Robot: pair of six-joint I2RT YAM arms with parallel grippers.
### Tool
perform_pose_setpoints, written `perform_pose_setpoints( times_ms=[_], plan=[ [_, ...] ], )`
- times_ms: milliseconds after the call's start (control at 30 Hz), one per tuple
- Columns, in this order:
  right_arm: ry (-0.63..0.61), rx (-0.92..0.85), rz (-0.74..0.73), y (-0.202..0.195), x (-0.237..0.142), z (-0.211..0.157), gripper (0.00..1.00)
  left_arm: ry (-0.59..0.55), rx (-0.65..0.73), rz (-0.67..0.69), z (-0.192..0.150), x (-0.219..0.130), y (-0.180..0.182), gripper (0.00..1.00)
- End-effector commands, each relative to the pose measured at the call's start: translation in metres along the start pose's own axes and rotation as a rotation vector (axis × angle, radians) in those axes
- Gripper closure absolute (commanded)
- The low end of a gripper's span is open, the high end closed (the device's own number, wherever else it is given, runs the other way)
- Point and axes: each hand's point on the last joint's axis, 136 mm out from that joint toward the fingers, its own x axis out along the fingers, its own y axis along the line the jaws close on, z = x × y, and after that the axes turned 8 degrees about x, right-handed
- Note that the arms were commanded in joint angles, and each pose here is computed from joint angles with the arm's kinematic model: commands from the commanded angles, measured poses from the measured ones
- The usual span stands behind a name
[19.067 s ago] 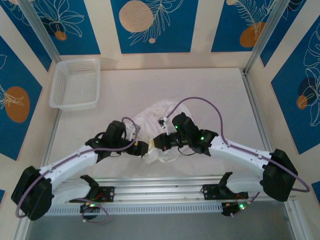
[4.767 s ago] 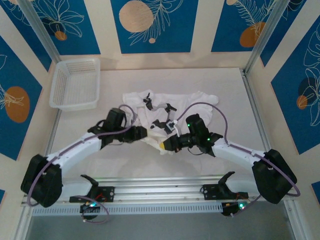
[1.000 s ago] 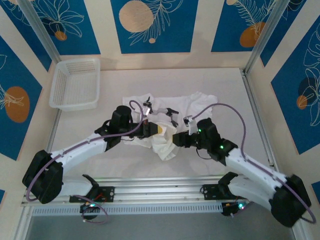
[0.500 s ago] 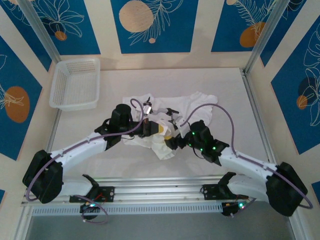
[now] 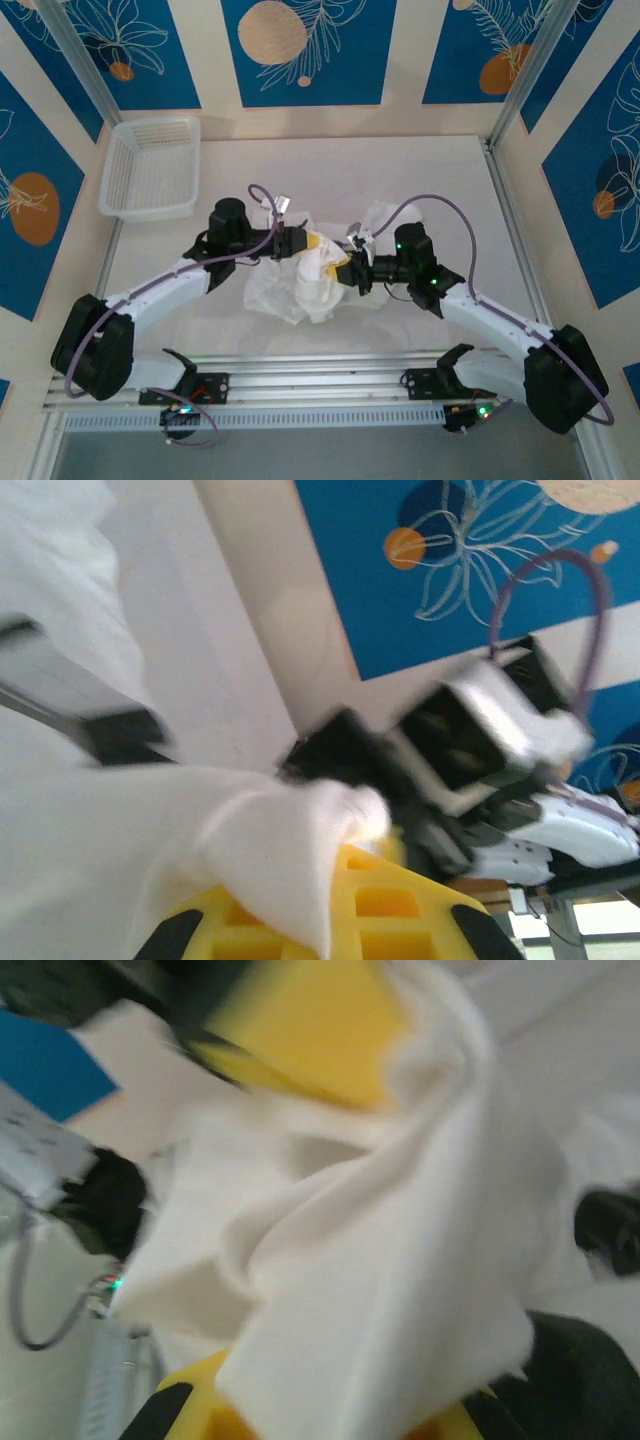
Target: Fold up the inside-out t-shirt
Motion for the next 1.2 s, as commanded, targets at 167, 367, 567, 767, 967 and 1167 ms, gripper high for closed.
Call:
perform_pose_setpoints(
  times_ms=[167,367,567,767,967,1167],
  plan=[
    [-0.097,-0.015,0.043,0.021,-0.015,0.027,1.00,-0.044,0.048,0.244,0.001,-0.024,0.055,0.46],
    [-0.039,0.041,-0.106,-0.013,-0.012,0.009,1.00,-0.116,0.219,0.524,0.012,-0.084,0.038,0.32],
    [0.003,0.055,-0.117,-0.021,-0.005,-0.002,1.00,0.025,0.310,0.592,-0.002,-0.086,0.013,0.37],
    [0.036,0.040,-0.077,-0.013,0.003,-0.002,1.00,0.180,0.311,0.620,-0.008,-0.044,0.028,0.44],
    [0.068,0.036,-0.060,-0.009,0.009,-0.006,1.00,0.198,0.283,0.440,0.004,0.005,0.031,0.47],
    [0.070,0.050,-0.079,-0.014,0.010,-0.008,1.00,0.229,0.232,0.429,-0.004,0.018,0.050,0.57]
  ],
)
